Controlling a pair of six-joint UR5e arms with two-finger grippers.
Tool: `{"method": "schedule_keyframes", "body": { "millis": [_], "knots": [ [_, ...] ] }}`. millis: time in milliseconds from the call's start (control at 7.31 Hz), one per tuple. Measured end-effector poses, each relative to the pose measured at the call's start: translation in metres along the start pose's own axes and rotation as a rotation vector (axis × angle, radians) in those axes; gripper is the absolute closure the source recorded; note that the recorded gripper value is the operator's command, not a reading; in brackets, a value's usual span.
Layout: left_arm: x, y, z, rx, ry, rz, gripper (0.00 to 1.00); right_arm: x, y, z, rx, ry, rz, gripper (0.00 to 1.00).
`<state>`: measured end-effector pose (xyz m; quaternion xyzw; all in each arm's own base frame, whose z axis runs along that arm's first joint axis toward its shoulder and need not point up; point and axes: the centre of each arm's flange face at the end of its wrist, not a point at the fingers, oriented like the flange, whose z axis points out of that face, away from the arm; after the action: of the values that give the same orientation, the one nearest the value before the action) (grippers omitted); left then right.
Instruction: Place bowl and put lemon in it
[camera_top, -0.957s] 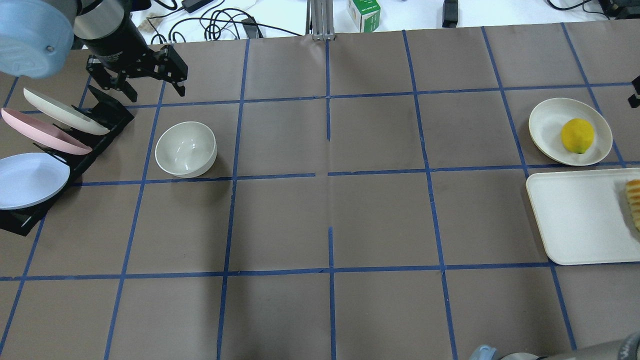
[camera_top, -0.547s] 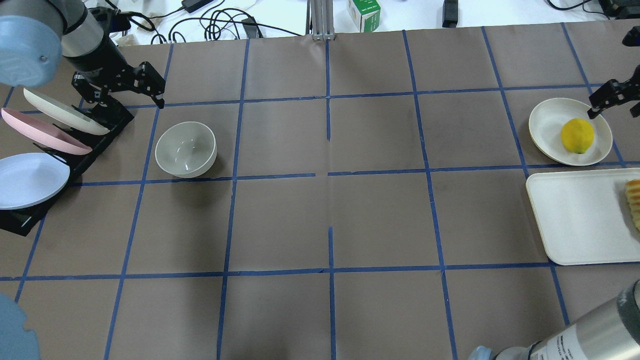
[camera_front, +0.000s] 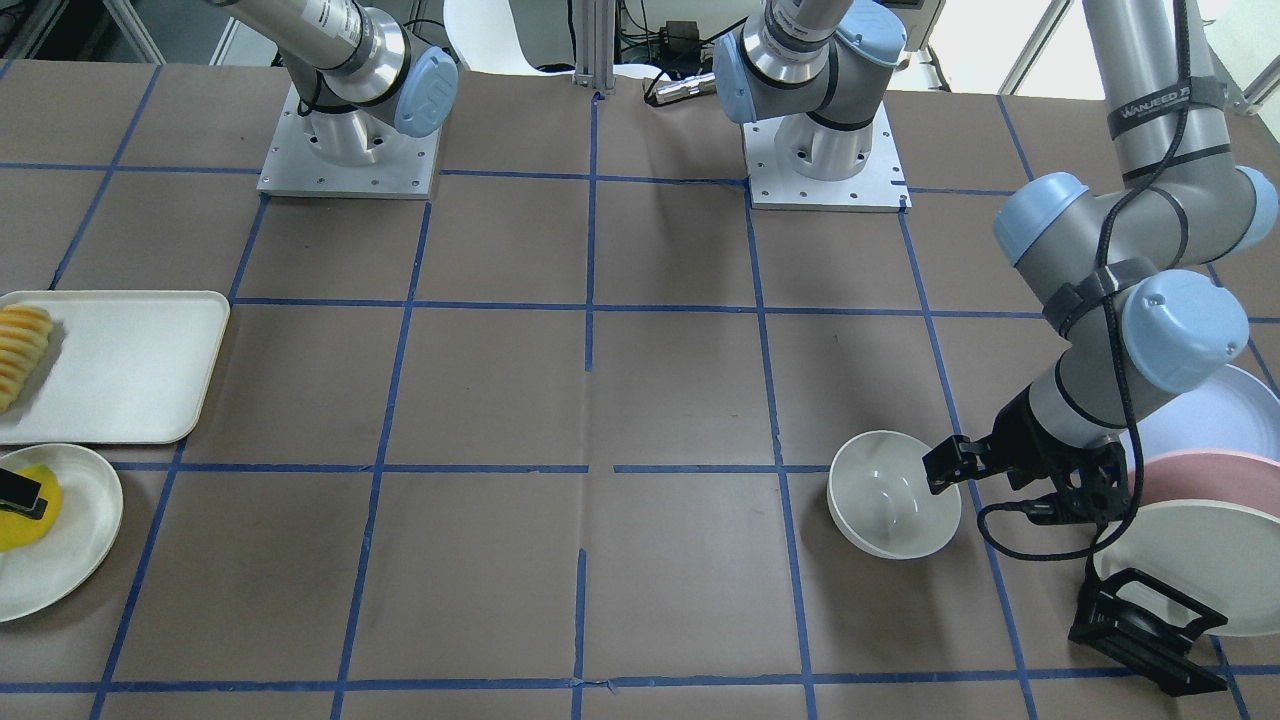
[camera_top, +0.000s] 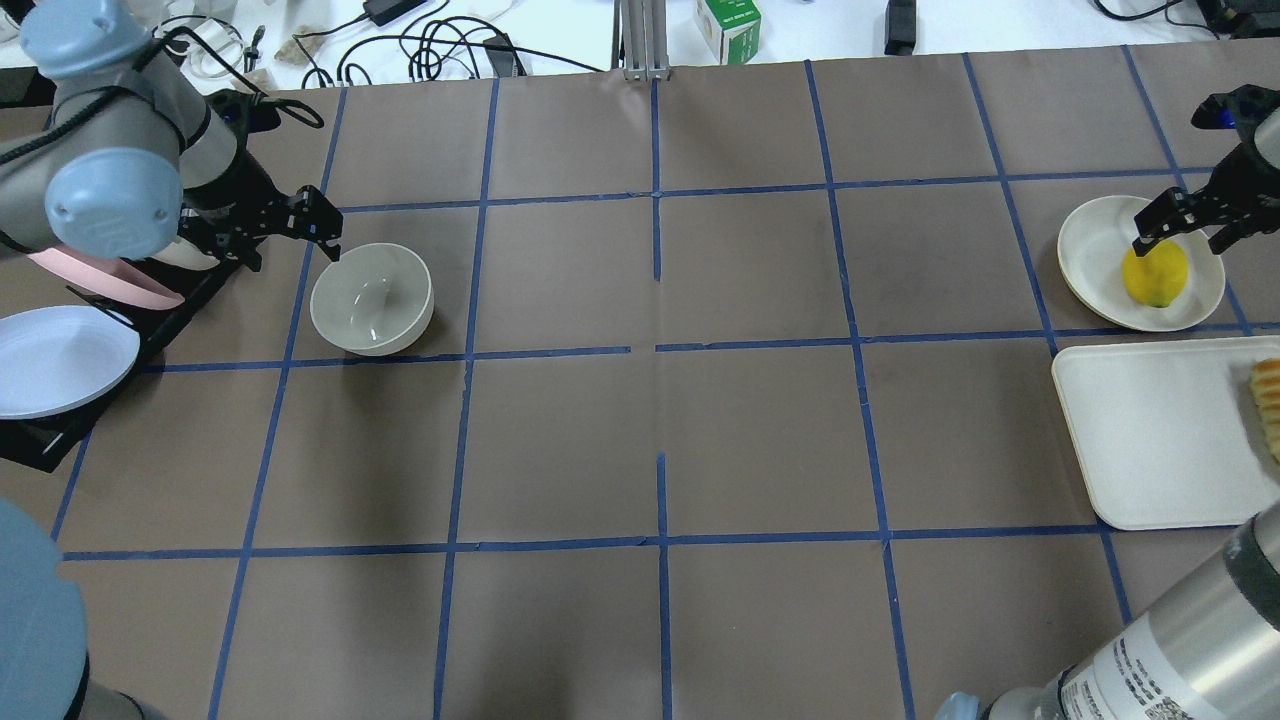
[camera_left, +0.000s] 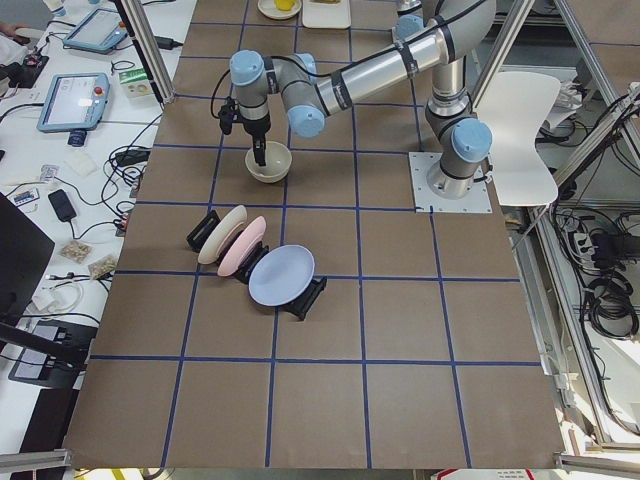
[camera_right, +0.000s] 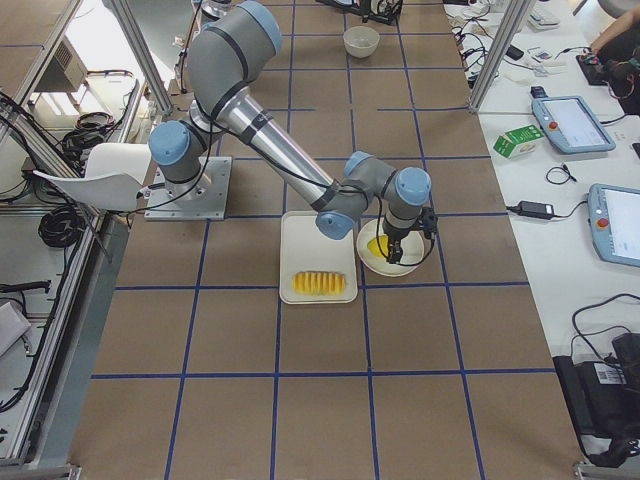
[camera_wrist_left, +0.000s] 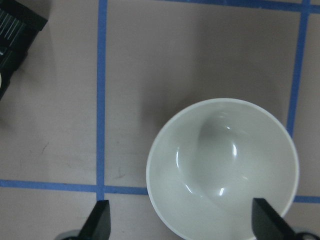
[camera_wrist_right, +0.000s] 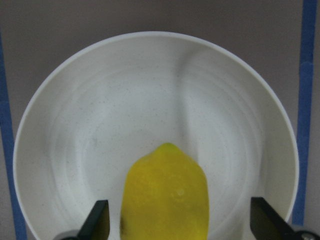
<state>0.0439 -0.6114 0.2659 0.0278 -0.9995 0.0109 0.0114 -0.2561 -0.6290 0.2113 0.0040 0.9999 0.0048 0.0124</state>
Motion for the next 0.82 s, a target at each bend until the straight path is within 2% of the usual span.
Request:
{"method": "schedule_keyframes", "body": {
  "millis": [137,274,410,547,684,821],
  "knots": [
    [-0.003,0.000,0.013,-0.012,0.000,0.008,0.00,0.000,0.000,0.004,-0.009,-0.003,0.004,0.56],
    [-0.004,-0.001,0.024,-0.026,0.003,0.011,0.00,0.000,0.000,0.005,-0.013,-0.004,0.006,0.66],
    [-0.005,-0.002,0.034,-0.039,0.007,0.012,0.01,-0.001,0.001,0.005,-0.016,-0.008,0.007,0.67],
    [-0.005,-0.003,0.041,-0.046,0.012,0.013,0.23,-0.003,0.001,0.001,-0.020,-0.014,0.008,0.67],
    [-0.005,-0.004,0.046,-0.045,0.015,0.014,0.64,-0.008,0.002,-0.016,-0.022,-0.014,0.007,0.66],
    [-0.005,-0.006,0.049,-0.042,0.017,0.014,0.96,-0.017,0.009,-0.047,-0.023,-0.011,0.003,0.64]
  ]
}}
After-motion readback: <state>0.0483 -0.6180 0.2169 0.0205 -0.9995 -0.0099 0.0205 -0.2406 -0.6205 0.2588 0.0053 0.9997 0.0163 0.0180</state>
